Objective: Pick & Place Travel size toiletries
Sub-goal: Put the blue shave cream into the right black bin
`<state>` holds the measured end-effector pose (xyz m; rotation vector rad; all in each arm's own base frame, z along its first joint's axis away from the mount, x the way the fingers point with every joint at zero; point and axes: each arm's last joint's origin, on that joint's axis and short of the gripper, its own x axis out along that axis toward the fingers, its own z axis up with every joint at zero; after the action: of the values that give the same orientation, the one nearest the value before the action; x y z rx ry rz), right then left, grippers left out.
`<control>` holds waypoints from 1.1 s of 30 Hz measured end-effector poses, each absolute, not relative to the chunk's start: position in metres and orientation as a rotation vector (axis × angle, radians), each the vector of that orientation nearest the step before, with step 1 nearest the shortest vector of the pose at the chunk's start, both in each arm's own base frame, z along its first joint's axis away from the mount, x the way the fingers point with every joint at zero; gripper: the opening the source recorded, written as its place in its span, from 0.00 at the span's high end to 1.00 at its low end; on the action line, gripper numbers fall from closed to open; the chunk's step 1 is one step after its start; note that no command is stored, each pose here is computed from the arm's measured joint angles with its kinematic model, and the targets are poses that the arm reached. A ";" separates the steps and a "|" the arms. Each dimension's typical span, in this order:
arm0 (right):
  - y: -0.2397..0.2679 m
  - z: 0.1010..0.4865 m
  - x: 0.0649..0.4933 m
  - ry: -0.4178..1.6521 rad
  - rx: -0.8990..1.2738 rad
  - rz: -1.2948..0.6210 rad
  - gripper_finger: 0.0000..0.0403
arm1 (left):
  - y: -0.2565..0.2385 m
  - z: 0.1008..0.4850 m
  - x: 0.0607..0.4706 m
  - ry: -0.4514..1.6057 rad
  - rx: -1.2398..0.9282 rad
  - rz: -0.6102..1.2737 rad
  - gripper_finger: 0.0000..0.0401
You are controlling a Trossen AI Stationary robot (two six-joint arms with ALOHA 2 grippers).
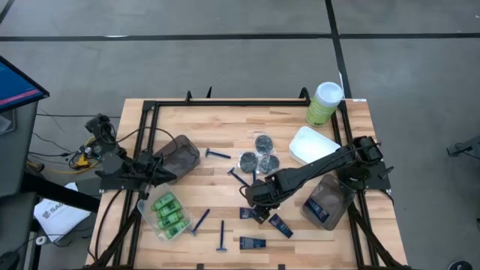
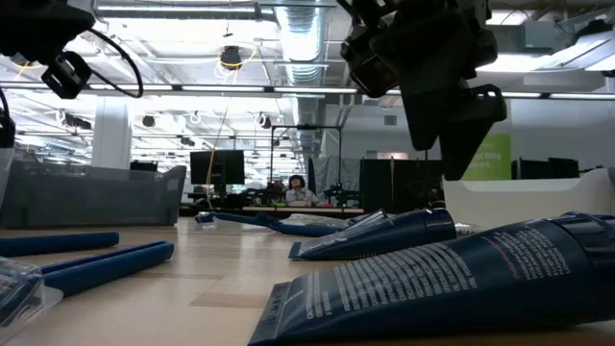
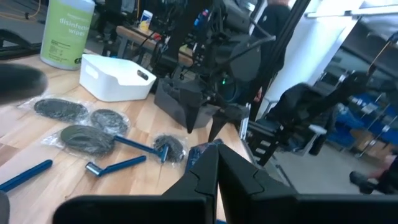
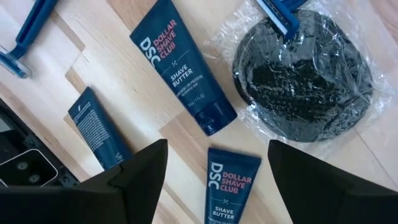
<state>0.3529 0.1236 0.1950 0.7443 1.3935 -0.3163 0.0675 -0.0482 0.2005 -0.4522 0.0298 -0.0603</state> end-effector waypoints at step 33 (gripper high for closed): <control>0.161 0.159 0.336 1.588 0.658 -0.368 0.24 | -0.056 0.171 0.074 -0.025 -0.522 -0.073 1.00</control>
<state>0.3361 0.1611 0.1595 0.6578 1.5882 -0.3680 0.0742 -0.0560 0.1712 -0.5217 -0.0251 -0.0730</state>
